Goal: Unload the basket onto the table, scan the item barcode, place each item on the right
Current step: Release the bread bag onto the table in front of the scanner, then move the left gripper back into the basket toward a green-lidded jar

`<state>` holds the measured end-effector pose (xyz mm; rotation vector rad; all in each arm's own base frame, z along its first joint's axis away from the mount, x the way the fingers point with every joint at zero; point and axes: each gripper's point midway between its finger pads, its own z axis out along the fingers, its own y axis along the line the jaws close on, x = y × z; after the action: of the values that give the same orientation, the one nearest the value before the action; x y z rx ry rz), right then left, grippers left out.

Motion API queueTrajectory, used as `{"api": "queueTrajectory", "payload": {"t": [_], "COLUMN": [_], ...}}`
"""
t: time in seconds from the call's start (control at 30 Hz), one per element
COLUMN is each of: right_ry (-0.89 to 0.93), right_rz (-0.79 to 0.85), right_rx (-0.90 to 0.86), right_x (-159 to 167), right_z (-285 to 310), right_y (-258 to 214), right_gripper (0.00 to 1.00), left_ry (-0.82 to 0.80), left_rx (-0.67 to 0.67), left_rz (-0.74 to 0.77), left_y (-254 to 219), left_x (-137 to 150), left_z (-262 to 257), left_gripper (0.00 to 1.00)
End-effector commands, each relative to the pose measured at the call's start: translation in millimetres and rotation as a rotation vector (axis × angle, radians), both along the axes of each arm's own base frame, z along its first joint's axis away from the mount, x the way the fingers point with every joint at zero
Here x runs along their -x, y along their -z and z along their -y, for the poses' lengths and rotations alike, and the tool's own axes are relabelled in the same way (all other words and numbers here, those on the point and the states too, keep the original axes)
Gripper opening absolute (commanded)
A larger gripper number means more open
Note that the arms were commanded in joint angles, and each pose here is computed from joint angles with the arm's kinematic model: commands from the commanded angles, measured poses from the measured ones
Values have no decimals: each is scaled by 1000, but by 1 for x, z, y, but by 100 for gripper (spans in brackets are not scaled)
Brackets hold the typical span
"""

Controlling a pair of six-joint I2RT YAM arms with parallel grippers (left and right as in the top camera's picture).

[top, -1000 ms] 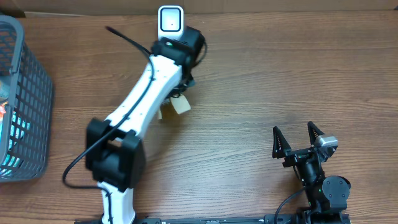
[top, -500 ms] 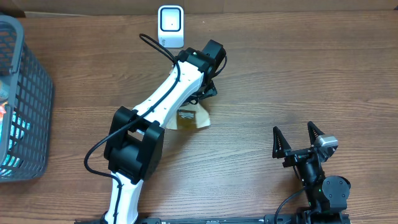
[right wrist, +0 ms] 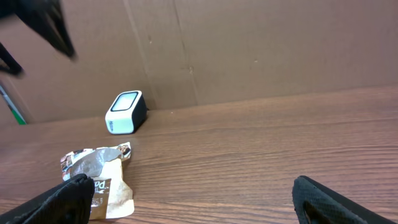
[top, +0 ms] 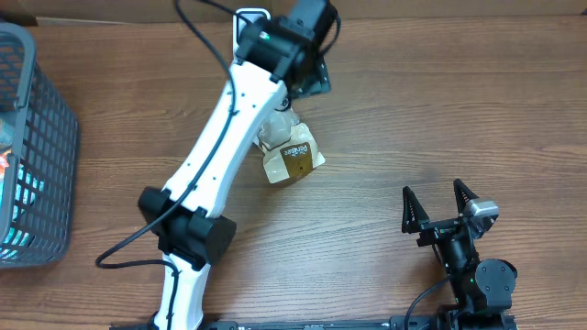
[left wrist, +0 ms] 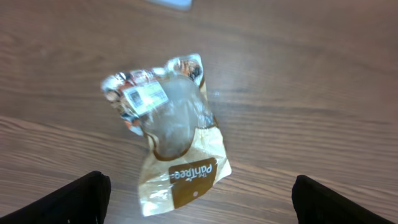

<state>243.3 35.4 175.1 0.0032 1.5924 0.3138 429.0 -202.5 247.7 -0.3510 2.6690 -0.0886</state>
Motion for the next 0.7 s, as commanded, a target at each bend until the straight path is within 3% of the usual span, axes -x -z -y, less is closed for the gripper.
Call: {"api": "queueTrajectory", "payload": {"t": [0.0,0.17,0.37,0.67], "right_ry": [3,3,3,3], "right_rz": [4,4,4,4], "right_rx": [1,1,1,1], "right_x": [0,0,0,0], "right_z": [1,1,1,1], "right_y": [2,2,2,2], "right_gripper": [100,100,100,100], "left_ry": [-17,-163,-446,-875], "left_rx": [6,-11,-24,-39], "left_rz": [114,203,379,373], "left_y": [-58,-113,-182,-182], "left_x": [2,23,67,130], "left_z": [-35,-110,-242,-397], "left_gripper": [94,92,92,93]}}
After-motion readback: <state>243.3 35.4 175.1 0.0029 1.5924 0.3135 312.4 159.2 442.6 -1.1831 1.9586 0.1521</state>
